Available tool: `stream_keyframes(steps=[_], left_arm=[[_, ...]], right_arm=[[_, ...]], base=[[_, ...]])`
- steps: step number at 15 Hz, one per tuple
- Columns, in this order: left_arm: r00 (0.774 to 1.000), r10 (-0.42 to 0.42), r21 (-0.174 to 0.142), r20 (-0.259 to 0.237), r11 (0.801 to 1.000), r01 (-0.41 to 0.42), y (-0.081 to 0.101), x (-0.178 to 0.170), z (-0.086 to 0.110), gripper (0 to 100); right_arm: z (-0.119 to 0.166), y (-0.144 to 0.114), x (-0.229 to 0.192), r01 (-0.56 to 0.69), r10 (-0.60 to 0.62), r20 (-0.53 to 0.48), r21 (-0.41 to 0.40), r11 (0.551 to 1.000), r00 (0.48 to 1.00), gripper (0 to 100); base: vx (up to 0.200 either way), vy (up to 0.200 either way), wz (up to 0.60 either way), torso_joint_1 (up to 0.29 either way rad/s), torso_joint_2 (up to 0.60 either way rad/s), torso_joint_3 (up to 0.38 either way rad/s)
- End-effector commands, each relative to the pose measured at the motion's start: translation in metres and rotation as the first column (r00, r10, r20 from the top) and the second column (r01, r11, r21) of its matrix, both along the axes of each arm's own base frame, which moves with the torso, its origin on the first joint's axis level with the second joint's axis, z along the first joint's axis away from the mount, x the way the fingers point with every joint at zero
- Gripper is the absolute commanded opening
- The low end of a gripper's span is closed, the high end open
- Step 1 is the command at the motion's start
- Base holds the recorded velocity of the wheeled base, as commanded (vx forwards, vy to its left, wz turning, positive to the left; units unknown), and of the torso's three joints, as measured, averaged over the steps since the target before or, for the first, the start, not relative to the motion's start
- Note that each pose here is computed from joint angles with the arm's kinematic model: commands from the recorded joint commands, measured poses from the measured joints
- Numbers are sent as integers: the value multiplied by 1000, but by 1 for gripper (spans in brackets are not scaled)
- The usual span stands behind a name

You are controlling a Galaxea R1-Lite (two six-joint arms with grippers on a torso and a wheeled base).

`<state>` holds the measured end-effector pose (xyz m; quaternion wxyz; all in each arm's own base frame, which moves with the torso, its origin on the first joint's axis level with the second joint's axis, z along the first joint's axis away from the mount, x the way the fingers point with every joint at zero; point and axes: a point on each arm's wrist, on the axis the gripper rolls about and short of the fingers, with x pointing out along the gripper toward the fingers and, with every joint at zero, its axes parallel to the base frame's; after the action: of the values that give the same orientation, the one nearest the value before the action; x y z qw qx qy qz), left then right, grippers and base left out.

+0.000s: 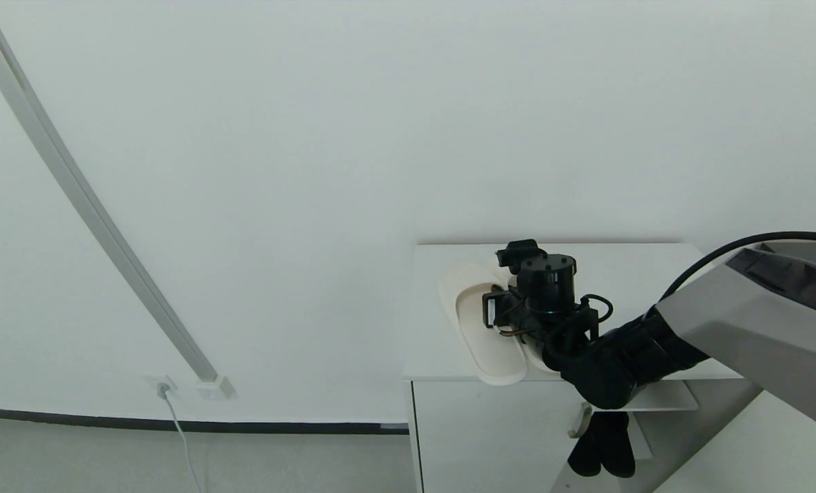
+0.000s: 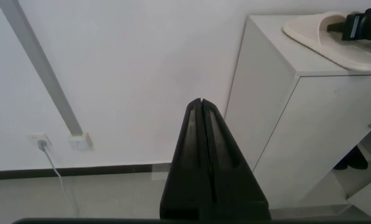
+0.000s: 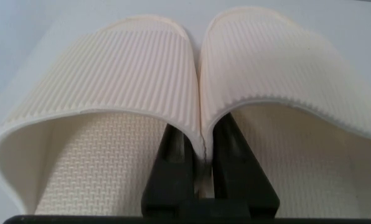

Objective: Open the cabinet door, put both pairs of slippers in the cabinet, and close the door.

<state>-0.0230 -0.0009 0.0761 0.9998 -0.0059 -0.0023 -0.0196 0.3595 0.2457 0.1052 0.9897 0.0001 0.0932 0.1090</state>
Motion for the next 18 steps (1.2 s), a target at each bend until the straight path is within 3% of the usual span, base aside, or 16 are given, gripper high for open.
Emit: stream_keyframes(steps=[1, 5, 10, 12, 18], left_arm=[[1000, 1, 0, -2, 1000, -1, 0, 0, 0, 0], [1000, 1, 1, -2, 1000, -1, 0, 0, 0, 0], [1000, -1, 15, -1, 1000, 1, 0, 0, 0, 0], [1000, -1, 9, -1, 1000, 1, 0, 0, 0, 0], [1000, -2, 10, -1, 1000, 2, 0, 0, 0, 0]], right_arm=[[12, -2, -4, -2, 1, 21, 15, 1000, 1000, 0], [38, -9, -29, -35, 34, 45, 27, 999, 998, 0], [69, -37, -122, -320, 319, 24, 51, 946, 947, 0], [72, -44, -147, -371, 371, 18, 54, 927, 929, 0], [63, -41, -152, -381, 382, -15, 49, 923, 924, 0]], base=[[0, 0, 0, 0, 0, 0], [0, 0, 0, 0, 0, 0], [0, 0, 0, 0, 0, 0], [0, 0, 0, 0, 0, 0], [-33, 0, 0, 2, 1, 0]])
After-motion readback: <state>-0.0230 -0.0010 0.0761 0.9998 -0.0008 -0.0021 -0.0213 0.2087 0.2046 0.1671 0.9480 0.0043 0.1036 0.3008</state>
